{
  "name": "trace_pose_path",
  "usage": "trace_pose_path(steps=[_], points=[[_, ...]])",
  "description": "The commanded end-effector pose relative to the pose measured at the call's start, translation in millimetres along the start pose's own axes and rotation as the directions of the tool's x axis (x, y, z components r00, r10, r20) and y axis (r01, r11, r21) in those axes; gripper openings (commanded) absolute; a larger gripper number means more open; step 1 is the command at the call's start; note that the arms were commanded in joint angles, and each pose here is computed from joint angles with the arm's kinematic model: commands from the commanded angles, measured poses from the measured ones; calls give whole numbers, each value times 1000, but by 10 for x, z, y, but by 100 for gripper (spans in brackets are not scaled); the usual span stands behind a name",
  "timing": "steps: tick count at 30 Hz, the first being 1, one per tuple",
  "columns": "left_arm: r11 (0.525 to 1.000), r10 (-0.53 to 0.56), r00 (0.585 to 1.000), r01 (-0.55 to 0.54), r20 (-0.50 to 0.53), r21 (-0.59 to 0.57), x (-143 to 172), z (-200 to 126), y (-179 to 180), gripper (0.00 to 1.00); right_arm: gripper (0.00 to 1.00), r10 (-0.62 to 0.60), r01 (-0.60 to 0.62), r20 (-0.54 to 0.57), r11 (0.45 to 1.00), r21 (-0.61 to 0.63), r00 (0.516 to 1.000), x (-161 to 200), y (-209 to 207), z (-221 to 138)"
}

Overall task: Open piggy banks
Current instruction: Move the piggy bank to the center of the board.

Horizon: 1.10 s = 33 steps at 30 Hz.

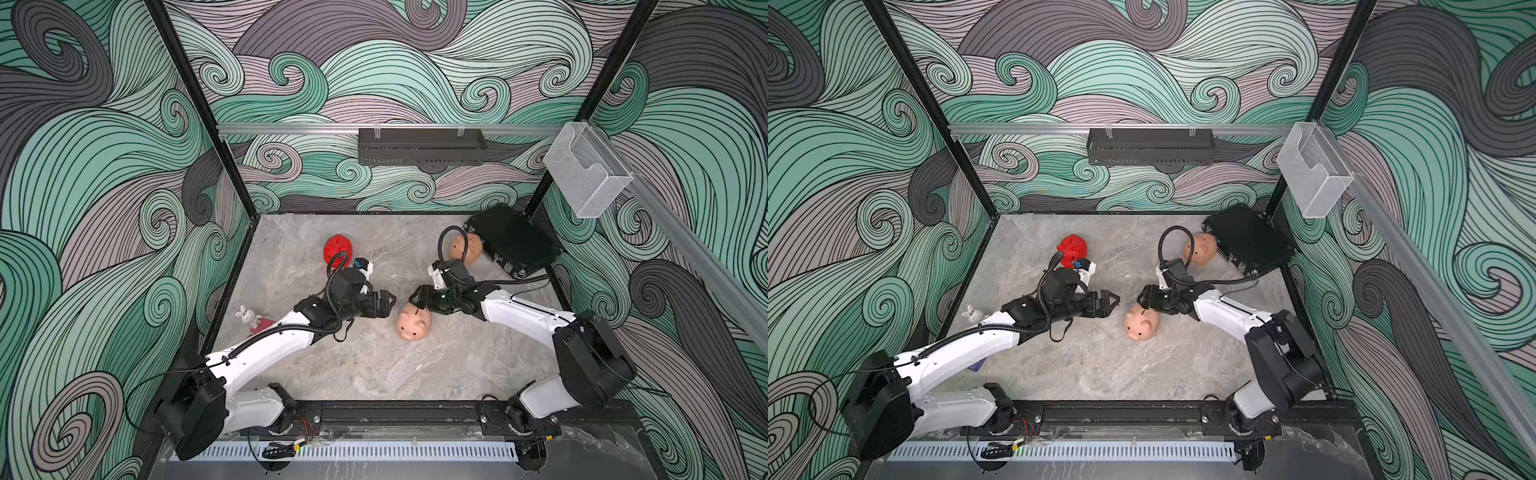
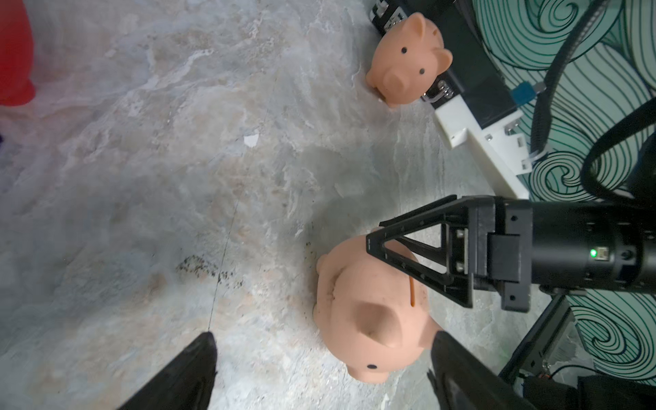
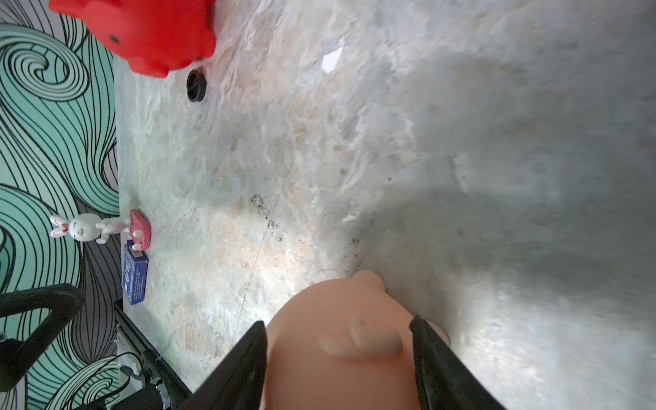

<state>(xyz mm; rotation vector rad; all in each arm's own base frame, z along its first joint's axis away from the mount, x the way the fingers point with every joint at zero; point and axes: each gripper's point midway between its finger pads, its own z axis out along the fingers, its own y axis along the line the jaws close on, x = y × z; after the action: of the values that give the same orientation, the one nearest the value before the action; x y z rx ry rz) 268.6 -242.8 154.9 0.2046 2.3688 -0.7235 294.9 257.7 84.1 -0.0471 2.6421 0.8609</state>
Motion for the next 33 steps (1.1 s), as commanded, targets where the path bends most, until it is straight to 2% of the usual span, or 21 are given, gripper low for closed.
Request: trace_pose_path(steps=[1, 4, 7, 11, 15, 21, 29, 33], points=[[999, -11, 999, 9, -52, -40, 162, -71, 113, 93, 65, -19, 19, 72, 1000, -8, 997, -184, 159, -73], [999, -37, 996, 34, -84, -34, 217, -72, 74, 93, 66, -80, 69, 131, 994, 87, 988, -259, 61, -299], [999, -43, 993, 39, -106, -34, 228, -82, -40, 93, 63, -131, 101, 137, 972, 211, 982, -162, -154, -578], [998, -44, 989, 35, -145, -60, 278, -48, -168, 93, 58, -139, 105, 80, 938, 332, 987, 204, -525, -820], [999, -32, 983, 23, -181, -48, 321, 36, -323, 94, 54, -108, 100, 2, 928, 360, 994, 553, -738, -874], [998, -27, 977, 14, -212, -62, 368, 169, -430, 95, 49, -63, 70, -36, 969, 237, 997, 719, -628, -602], [994, -41, 982, 20, -184, -111, 401, 172, -379, 97, 51, -38, 37, 5, 994, 103, 999, 534, -254, -173], [989, -24, 989, 1, -149, -151, 335, 88, -296, 99, 50, -28, 28, 8, 997, -76, 1000, 448, 96, -21]])
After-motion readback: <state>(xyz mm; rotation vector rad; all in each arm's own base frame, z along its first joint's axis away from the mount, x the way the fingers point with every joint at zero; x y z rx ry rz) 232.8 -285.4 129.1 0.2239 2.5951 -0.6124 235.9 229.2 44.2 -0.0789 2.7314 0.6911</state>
